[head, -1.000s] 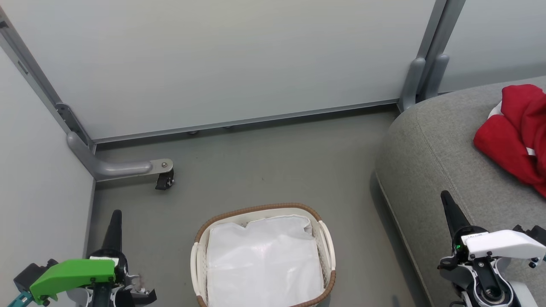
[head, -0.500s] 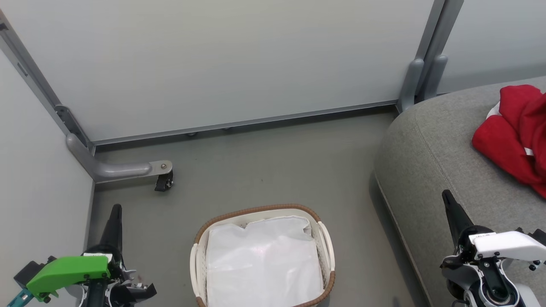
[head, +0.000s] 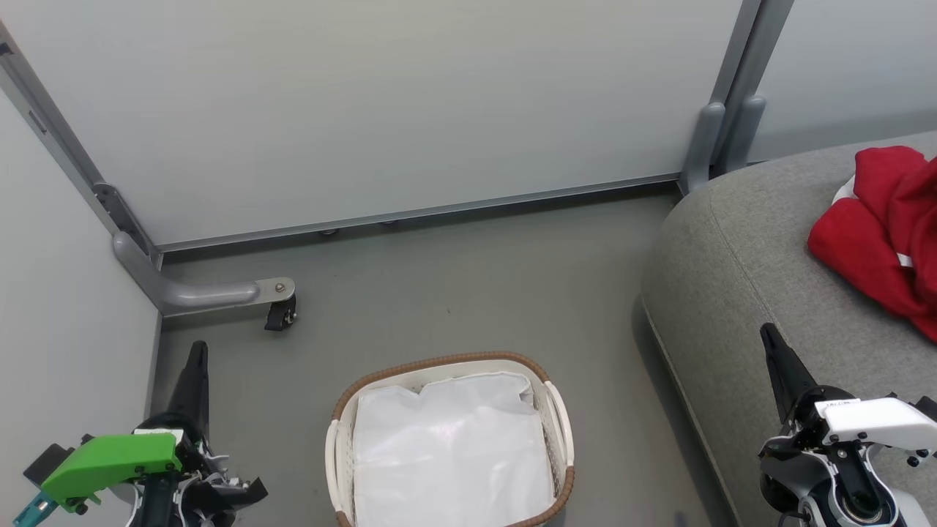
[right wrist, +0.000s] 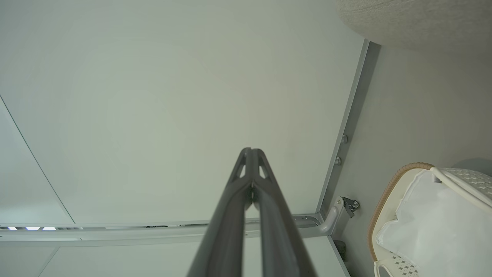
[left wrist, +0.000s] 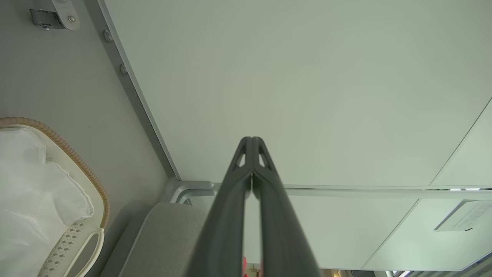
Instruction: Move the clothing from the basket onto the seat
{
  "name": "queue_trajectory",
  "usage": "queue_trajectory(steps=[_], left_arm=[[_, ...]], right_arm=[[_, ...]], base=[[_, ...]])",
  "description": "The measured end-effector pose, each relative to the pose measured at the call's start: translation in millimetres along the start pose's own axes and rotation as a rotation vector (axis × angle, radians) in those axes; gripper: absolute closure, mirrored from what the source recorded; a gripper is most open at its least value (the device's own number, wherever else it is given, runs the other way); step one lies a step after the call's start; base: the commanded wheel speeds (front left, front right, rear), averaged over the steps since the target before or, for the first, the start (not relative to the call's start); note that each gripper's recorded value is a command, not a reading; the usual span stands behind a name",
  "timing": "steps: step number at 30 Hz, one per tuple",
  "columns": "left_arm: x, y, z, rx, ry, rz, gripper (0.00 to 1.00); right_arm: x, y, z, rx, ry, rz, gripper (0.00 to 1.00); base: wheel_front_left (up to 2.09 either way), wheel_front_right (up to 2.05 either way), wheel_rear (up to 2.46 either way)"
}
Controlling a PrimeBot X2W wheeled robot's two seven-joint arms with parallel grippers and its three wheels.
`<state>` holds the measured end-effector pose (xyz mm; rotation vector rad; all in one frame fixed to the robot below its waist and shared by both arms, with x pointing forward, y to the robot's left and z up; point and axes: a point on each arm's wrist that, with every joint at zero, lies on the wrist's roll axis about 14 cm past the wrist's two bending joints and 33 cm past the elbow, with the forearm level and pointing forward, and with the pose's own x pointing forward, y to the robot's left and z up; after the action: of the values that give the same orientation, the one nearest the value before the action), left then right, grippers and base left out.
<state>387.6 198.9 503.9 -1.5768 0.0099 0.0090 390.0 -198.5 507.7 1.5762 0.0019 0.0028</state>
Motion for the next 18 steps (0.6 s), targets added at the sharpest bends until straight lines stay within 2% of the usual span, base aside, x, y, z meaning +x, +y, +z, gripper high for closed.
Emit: queue_trajectory(steps=[18], left_arm=[[0.0,0.0,0.1,0.000,0.000,0.000,1.00]], right_arm=[[0.0,0.1,0.1,0.000,0.000,0.000,1.00]], base=[[0.00,0.00,0.00]])
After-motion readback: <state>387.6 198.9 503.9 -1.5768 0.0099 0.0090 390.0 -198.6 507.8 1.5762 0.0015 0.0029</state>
